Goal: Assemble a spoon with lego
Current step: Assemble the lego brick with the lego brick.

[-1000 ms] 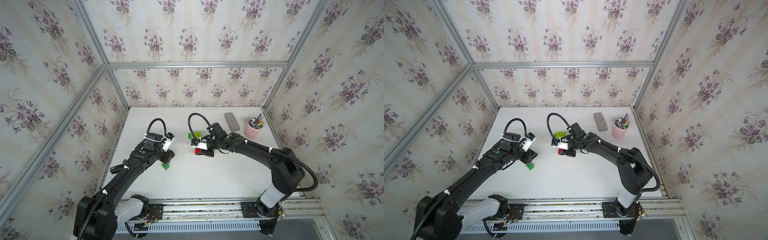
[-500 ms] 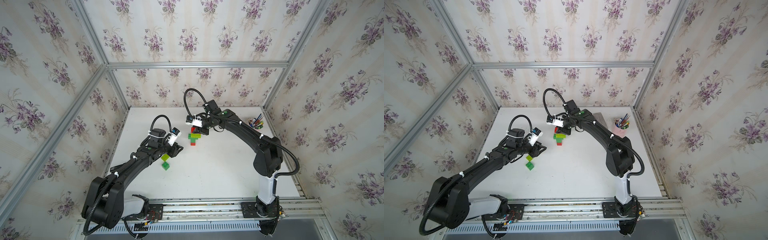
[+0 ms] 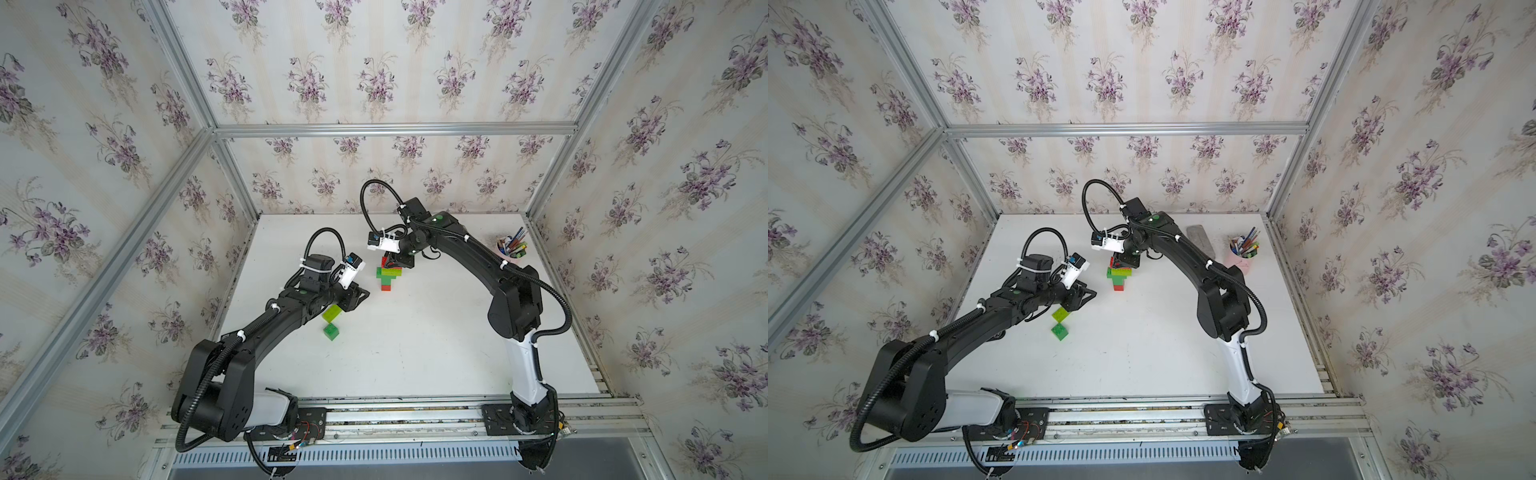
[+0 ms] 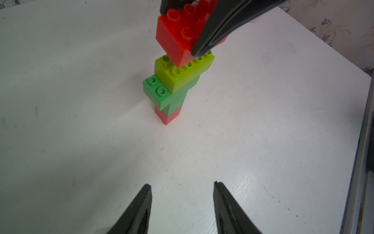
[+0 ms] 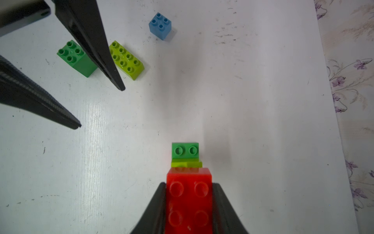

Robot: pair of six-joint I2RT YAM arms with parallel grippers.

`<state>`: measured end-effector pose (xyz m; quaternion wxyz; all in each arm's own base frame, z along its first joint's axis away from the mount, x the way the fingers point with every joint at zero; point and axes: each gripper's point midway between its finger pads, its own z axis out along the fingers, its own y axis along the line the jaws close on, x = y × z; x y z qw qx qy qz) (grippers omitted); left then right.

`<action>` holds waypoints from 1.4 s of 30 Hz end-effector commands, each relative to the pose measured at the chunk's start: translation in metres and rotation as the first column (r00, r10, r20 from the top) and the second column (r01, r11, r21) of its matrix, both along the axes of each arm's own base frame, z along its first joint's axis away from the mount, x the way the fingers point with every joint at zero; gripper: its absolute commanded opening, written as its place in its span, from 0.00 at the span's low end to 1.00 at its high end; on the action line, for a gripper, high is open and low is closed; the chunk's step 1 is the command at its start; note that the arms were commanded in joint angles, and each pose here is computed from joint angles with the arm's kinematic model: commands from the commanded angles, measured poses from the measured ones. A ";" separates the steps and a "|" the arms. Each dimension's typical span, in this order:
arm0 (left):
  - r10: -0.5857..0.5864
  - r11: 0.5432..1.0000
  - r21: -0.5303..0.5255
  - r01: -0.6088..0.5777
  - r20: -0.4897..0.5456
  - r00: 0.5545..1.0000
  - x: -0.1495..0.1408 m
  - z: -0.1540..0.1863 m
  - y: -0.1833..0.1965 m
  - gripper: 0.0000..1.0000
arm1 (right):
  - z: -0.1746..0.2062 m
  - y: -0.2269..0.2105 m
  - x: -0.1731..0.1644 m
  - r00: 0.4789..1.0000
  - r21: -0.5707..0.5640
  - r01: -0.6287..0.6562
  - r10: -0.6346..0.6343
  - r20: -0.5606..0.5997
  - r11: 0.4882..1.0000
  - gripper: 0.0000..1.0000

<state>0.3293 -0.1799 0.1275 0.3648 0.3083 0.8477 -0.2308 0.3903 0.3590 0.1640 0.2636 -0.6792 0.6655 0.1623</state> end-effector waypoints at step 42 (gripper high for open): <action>0.004 1.000 0.015 -0.004 0.004 1.000 0.004 0.003 0.001 0.52 | -0.070 -0.035 -0.019 0.989 -0.243 0.008 -0.043 -0.140 0.970 0.27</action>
